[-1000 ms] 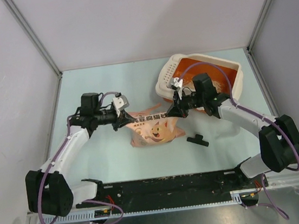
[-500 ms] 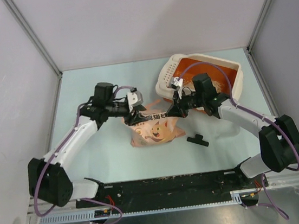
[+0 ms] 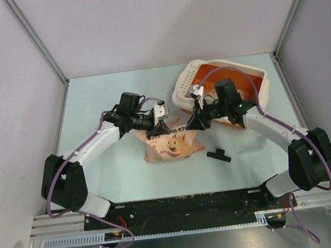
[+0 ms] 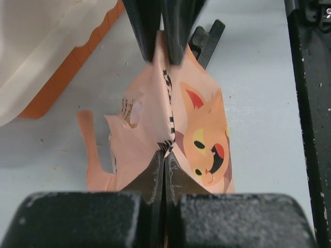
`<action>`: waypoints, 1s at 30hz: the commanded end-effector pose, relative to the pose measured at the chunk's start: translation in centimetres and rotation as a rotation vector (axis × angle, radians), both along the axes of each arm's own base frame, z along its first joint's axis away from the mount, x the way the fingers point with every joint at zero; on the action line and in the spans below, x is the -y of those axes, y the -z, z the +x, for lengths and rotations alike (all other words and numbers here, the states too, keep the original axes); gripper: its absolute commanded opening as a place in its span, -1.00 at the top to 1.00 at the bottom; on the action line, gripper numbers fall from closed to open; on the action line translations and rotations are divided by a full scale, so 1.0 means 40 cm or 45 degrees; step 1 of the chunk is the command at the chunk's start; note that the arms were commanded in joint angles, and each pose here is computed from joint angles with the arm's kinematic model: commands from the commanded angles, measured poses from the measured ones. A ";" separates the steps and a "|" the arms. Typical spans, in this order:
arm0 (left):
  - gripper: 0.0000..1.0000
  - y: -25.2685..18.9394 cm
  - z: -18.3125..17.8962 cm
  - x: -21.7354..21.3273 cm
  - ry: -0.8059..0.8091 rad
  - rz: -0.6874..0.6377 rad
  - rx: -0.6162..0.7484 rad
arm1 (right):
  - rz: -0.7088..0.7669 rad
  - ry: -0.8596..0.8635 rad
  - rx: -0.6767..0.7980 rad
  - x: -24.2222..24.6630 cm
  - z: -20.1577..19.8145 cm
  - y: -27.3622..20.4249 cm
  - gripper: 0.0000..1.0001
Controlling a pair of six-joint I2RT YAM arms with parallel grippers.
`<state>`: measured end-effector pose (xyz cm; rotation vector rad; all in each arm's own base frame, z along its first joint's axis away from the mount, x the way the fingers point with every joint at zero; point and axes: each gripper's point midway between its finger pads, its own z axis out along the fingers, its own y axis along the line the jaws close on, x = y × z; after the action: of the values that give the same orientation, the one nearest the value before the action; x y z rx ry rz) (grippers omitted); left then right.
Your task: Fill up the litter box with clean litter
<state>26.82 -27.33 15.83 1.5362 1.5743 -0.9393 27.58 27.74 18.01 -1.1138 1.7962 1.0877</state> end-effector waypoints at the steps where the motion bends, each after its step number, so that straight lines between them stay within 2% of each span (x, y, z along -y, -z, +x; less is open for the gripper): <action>1: 1.00 -0.038 0.014 -0.041 -0.095 0.004 0.052 | -0.124 -0.121 0.253 0.089 0.006 -0.080 0.32; 2: 1.00 -0.035 0.002 -0.042 -0.087 -0.004 0.037 | -0.178 -0.100 0.338 0.115 0.018 -0.090 0.16; 5: 1.00 -0.044 -0.012 -0.034 -0.085 -0.039 -0.002 | -0.242 -0.114 0.484 0.127 0.030 -0.100 -0.02; 13: 1.00 -0.051 0.003 -0.017 -0.130 -0.068 -0.048 | -0.192 -0.307 0.714 -0.057 0.024 -0.075 -0.15; 17: 1.00 -0.043 -0.005 -0.021 -0.132 -0.063 -0.054 | -0.188 -0.354 0.737 -0.112 0.023 -0.043 -0.15; 19: 1.00 -0.040 -0.008 -0.021 -0.135 -0.064 -0.065 | -0.160 -0.366 0.705 -0.137 0.017 -0.031 -0.01; 20: 1.00 -0.043 -0.009 -0.023 -0.139 -0.065 -0.063 | -0.144 -0.374 0.691 -0.144 0.011 -0.031 0.28; 22: 1.00 -0.039 -0.010 -0.027 -0.152 -0.057 -0.063 | -0.136 -0.378 0.659 -0.150 0.003 -0.026 0.66; 23: 1.00 -0.043 -0.006 -0.035 -0.166 -0.054 -0.047 | -0.139 -0.381 0.650 -0.148 -0.001 -0.024 0.93; 24: 0.99 -0.042 -0.003 -0.042 -0.181 -0.051 -0.040 | -0.147 -0.383 0.648 -0.144 -0.002 -0.022 1.00; 30: 0.93 0.013 0.012 -0.191 -0.316 0.076 0.019 | -0.211 -0.356 0.577 -0.071 0.007 -0.004 1.00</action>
<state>26.63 -24.93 15.92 1.3909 1.6621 -0.9103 27.28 32.53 17.56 -1.6225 1.3828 0.7795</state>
